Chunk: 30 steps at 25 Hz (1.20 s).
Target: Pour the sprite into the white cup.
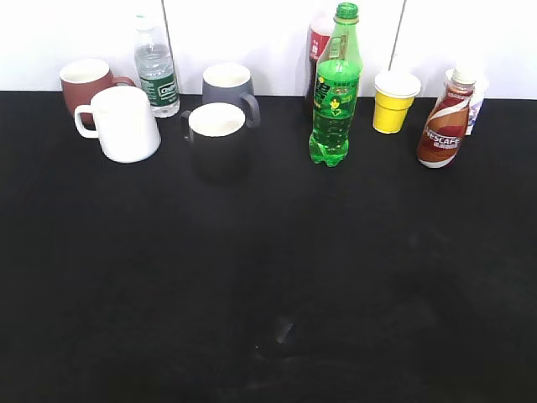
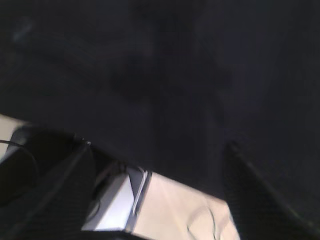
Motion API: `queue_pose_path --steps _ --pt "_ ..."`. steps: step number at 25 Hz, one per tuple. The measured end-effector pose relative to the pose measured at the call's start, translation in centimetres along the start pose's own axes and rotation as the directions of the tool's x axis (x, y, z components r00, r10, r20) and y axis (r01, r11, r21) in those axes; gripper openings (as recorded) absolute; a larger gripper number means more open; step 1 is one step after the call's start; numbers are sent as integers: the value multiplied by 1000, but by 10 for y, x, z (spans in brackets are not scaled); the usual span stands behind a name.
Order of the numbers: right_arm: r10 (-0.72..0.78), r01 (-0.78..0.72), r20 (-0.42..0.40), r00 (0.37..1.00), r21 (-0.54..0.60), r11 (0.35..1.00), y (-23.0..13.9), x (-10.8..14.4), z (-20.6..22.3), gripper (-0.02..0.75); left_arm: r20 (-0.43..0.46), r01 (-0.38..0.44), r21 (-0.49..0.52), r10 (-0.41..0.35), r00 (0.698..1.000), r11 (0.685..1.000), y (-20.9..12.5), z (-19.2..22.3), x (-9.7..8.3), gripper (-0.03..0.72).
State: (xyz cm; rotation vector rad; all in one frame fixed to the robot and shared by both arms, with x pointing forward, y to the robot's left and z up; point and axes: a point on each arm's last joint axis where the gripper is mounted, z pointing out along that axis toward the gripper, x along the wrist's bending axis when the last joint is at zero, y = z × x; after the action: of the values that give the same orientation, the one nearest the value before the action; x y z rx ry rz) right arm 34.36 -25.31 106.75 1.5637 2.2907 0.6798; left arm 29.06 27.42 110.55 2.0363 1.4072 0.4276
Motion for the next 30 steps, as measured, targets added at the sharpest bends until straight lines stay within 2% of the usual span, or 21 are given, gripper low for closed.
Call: queue_pose_path --steps 3,5,10,19,20,22,25,28,30 --pt "21 -20 2 1000 -211 977 -52 -2 -25 584 -9 -15 -173 13 1000 985 -61 -13 6 479" --pt "23 -23 -3 1000 -316 948 -72 -2 -34 584 -32 -27 -244 20 999 969 -77 -12 9 479" --pt "23 -22 1 1000 -327 945 -81 -3 -31 583 -36 -33 -332 22 999 943 -70 -8 9 479" --pt "24 -22 1 1000 -330 944 -81 -3 -31 583 -37 -36 -341 26 999 939 -69 -3 10 479" --pt "28 -25 3 1000 -339 940 -82 -3 -32 583 -45 -29 -341 14 999 940 -70 -2 10 479" --pt "116 -89 58 992 -352 932 -83 -6 -33 583 -116 24 -354 -69 991 935 -70 -3 10 479" --pt "297 -214 168 940 -385 898 -85 -12 -34 583 -246 103 -435 -228 942 894 -78 -9 8 479" --pt "322 -187 178 930 -523 831 -104 -4 -48 583 -269 113 -455 -257 928 883 -80 -11 6 479" --pt "323 -179 171 931 -556 812 -109 -1 -50 583 -267 113 -457 -257 929 882 -79 -11 6 479"
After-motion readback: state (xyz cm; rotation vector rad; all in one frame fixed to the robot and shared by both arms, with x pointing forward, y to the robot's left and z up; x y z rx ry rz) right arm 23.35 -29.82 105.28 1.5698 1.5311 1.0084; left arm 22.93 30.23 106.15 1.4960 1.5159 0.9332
